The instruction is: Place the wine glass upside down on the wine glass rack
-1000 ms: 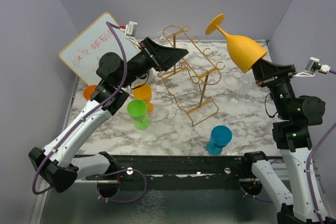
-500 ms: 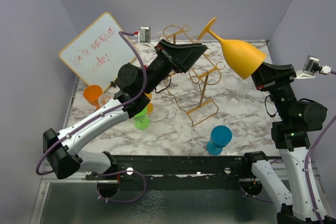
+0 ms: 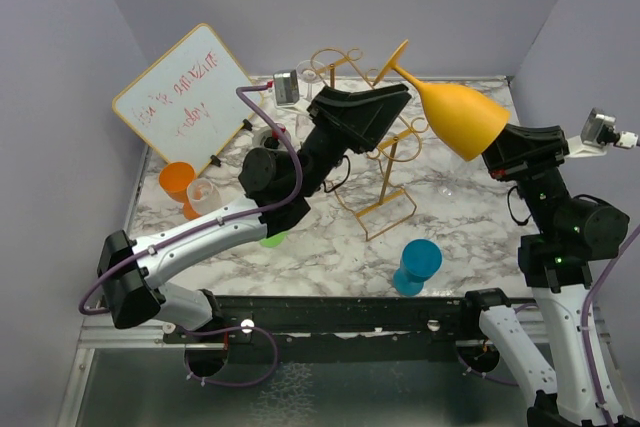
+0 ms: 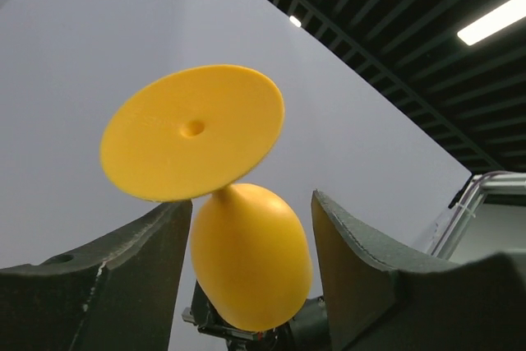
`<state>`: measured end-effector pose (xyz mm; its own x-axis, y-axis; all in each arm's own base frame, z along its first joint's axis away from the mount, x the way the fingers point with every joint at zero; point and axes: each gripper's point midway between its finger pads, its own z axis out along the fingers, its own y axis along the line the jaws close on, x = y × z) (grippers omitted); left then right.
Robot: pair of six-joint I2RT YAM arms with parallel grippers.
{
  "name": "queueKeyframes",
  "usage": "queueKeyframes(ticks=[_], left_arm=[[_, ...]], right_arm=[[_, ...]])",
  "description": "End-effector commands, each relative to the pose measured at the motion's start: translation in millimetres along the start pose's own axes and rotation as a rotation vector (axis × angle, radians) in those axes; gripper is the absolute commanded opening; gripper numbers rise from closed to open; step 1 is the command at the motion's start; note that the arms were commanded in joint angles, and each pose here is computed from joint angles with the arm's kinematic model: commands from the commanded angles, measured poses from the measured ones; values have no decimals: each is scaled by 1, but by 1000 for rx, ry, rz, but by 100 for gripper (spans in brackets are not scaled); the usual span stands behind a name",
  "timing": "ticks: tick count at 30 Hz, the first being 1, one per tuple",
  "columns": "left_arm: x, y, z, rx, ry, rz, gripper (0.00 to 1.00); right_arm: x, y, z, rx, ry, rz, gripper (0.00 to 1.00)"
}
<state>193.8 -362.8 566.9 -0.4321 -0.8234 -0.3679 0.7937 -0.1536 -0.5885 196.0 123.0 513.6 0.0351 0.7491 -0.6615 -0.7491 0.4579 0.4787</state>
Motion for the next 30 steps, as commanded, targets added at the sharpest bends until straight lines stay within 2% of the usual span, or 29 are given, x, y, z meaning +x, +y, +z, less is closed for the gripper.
queueKeyframes(ticks=[1, 5, 13, 23, 24, 29, 30], left_arm=[[-16, -4, 11, 4, -113, 5, 58], [-14, -6, 21, 24, -120, 11, 55], [-7, -10, 23, 46, -104, 11, 37], [-8, -8, 33, 45, -137, -34, 36], [-8, -8, 33, 43, -137, -34, 34], [-6, -5, 30, 33, -134, -25, 2], [-7, -4, 30, 33, -134, -17, 0]], right_arm=[[2, 14, -3, -68, 13, -5, 0], [4, 16, -4, -85, 18, -4, 1], [9, 15, -5, -98, 37, -10, 0], [15, 17, -13, -160, 29, -126, 1], [16, 17, -13, -163, 31, -131, 1], [18, 14, -14, -161, 30, -135, 1], [18, 14, -14, -157, 30, -130, 0]])
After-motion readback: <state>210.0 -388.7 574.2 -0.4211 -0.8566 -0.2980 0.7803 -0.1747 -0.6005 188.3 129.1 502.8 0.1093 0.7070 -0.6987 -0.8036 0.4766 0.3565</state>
